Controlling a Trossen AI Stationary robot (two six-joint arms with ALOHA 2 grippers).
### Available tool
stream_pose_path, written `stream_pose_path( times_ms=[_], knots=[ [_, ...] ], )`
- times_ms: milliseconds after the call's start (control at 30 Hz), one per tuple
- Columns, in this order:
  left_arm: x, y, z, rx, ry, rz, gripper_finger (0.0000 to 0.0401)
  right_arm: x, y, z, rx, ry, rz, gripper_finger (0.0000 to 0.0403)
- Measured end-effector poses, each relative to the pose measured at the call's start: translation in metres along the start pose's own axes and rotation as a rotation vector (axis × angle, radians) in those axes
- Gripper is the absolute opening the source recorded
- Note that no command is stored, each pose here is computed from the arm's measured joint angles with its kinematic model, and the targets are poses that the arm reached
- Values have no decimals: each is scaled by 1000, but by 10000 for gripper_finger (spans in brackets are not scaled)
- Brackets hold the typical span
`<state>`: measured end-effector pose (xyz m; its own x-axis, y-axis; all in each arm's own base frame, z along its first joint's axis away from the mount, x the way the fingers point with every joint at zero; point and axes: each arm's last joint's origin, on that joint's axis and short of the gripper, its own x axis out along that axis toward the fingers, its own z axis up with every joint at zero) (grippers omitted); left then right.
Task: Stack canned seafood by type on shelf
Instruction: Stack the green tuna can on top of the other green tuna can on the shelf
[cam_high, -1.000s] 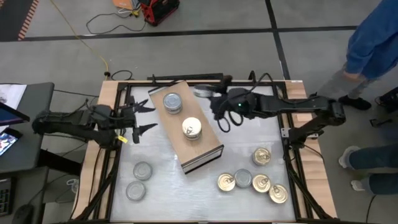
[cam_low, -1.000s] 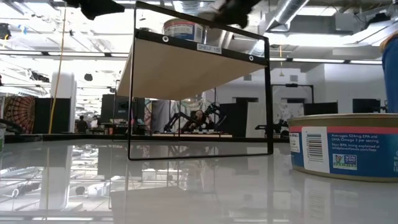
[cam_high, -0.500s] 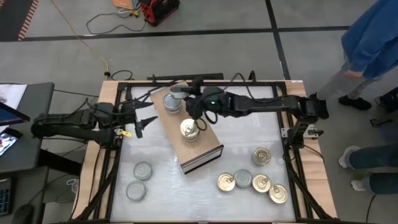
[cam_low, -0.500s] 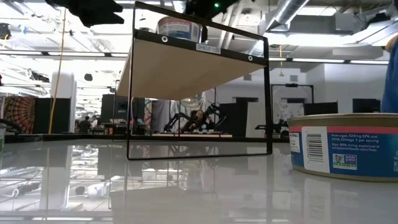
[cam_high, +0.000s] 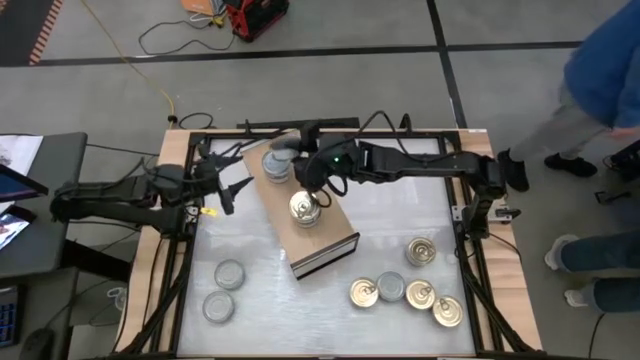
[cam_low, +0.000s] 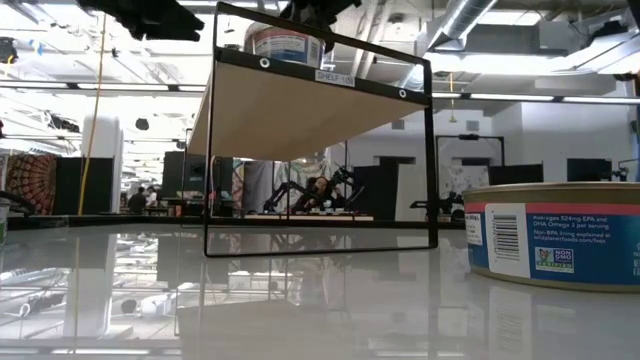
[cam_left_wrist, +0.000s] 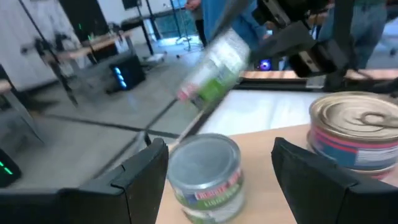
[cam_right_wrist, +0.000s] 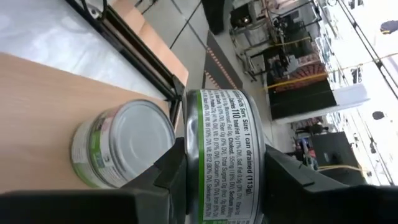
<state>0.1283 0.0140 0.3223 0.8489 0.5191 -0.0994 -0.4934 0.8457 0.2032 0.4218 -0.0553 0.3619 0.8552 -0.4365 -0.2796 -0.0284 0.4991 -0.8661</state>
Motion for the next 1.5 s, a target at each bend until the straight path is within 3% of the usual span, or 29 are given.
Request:
stream_pose_path(
  times_ms=[133,333,700,867,1100,1300,1500],
  knots=[
    [14,-8,1,171,8,23,272,-2,3,5,-12,-23,13,177],
    [37,-18,7,375,0,165,276,-2,6,5,-18,-19,43,183],
    [58,-32,20,593,-7,76,278,-3,7,9,-16,-90,64,184],
    [64,-35,24,644,22,100,243,-4,8,12,-13,-116,72,178],
    [64,-35,22,650,38,90,132,-7,11,18,-28,-137,69,188],
    [64,-35,17,576,75,80,130,-10,9,21,61,-123,48,235],
    [64,-37,8,545,152,59,133,-31,2,32,68,-127,16,299]
  ],
)
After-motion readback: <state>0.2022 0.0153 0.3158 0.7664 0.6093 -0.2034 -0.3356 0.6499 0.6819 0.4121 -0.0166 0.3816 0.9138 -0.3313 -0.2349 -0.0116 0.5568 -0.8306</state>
